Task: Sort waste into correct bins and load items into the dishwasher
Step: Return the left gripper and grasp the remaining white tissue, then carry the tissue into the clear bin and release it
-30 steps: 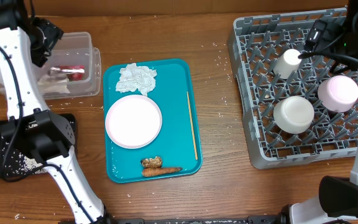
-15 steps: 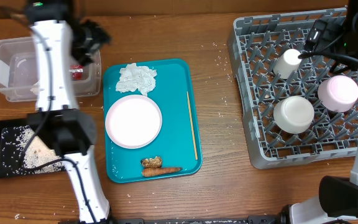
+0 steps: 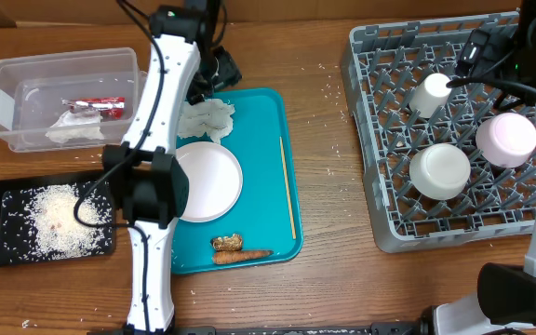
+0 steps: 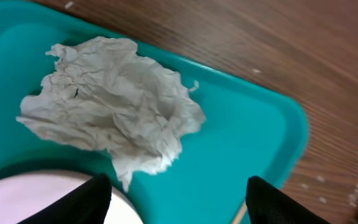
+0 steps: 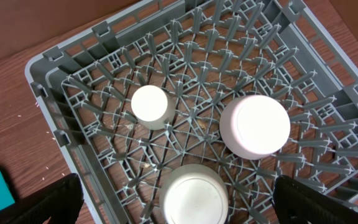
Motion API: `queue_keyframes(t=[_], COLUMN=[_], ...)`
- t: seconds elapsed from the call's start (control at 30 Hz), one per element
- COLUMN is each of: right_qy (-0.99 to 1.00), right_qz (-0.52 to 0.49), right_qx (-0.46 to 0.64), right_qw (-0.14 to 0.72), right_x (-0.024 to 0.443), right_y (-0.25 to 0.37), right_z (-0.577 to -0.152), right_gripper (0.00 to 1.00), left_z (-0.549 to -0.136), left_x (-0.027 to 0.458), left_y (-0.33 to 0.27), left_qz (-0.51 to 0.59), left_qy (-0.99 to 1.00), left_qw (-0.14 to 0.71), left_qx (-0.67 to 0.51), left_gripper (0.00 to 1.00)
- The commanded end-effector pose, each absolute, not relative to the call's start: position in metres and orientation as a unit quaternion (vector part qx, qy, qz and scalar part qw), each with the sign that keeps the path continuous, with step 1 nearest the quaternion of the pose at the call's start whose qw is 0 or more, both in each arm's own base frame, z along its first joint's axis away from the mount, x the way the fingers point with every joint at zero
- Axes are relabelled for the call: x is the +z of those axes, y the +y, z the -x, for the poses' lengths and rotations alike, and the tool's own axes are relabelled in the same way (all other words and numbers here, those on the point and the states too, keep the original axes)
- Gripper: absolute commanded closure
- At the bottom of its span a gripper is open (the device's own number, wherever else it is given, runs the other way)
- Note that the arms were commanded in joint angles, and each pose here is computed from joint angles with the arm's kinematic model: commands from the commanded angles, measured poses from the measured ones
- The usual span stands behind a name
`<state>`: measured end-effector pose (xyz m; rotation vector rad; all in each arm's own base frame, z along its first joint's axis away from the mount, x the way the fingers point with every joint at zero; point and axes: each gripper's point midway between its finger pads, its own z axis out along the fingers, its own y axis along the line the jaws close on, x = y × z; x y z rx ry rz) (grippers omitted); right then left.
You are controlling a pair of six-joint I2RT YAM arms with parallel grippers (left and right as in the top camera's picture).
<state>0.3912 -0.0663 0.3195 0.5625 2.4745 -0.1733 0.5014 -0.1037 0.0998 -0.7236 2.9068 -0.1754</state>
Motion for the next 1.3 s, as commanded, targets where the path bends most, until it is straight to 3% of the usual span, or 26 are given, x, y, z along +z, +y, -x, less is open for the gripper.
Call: queue_keyframes(t=[0.0,0.23,0.37,0.57,0.83,0.9,1.07,1.2,1.27], right_qy=[0.927,0.927,0.927,0.927,0.927,0.927,0.927,0.927,0.927], right_qz=[-0.216,-0.216,-0.216,-0.216,-0.216,-0.216,-0.216,-0.216,-0.216], right_qx=[-0.067,-0.067,-0.067,-0.067,-0.067,-0.067,-0.067,-0.067,-0.067], right_qw=[0.298,0.298,0.298,0.298,0.298,0.298,0.298,0.298,0.298], right_x=[0.321,0.321,0.321,0.321,0.321,0.321,0.321,0.321,0.321], right_y=[-0.068,-0.068,-0.068,-0.068,-0.068,-0.068,-0.068,-0.068,-0.068], right_z=[-0.392,-0.392,-0.392,-0.392,-0.392,-0.392,-0.392,-0.392,-0.392], right_gripper=[0.0,0.0,0.0,0.0,0.0,0.0,0.0,0.0,0.0], left_z=[-0.499,-0.492,-0.488,-0.481,-0.484,-0.487,-0.483,-0.482,-0.482], left_x=[0.065,0.032,0.02,0.012,0.011,0.01,0.005,0.003,0.003], left_y=[-0.096,-0.096,-0.096,-0.09,-0.083,-0.063,-0.065,-0.069,-0.071], left_qz=[0.249,0.25,0.248,0.248,0.249,0.248,0.248,0.247,0.247], left_qy=[0.967,0.968,0.969,0.968,0.968,0.967,0.967,0.968,0.968], left_qw=[0.042,0.006,-0.009,-0.026,-0.019,0.003,-0.006,-0.012,-0.014], left_qx=[-0.032,-0.017,-0.01,0.004,0.014,0.063,0.061,0.049,0.044], left_gripper=[0.29,0.29,0.34,0.57,0.65,0.65,0.51,0.53,0.61])
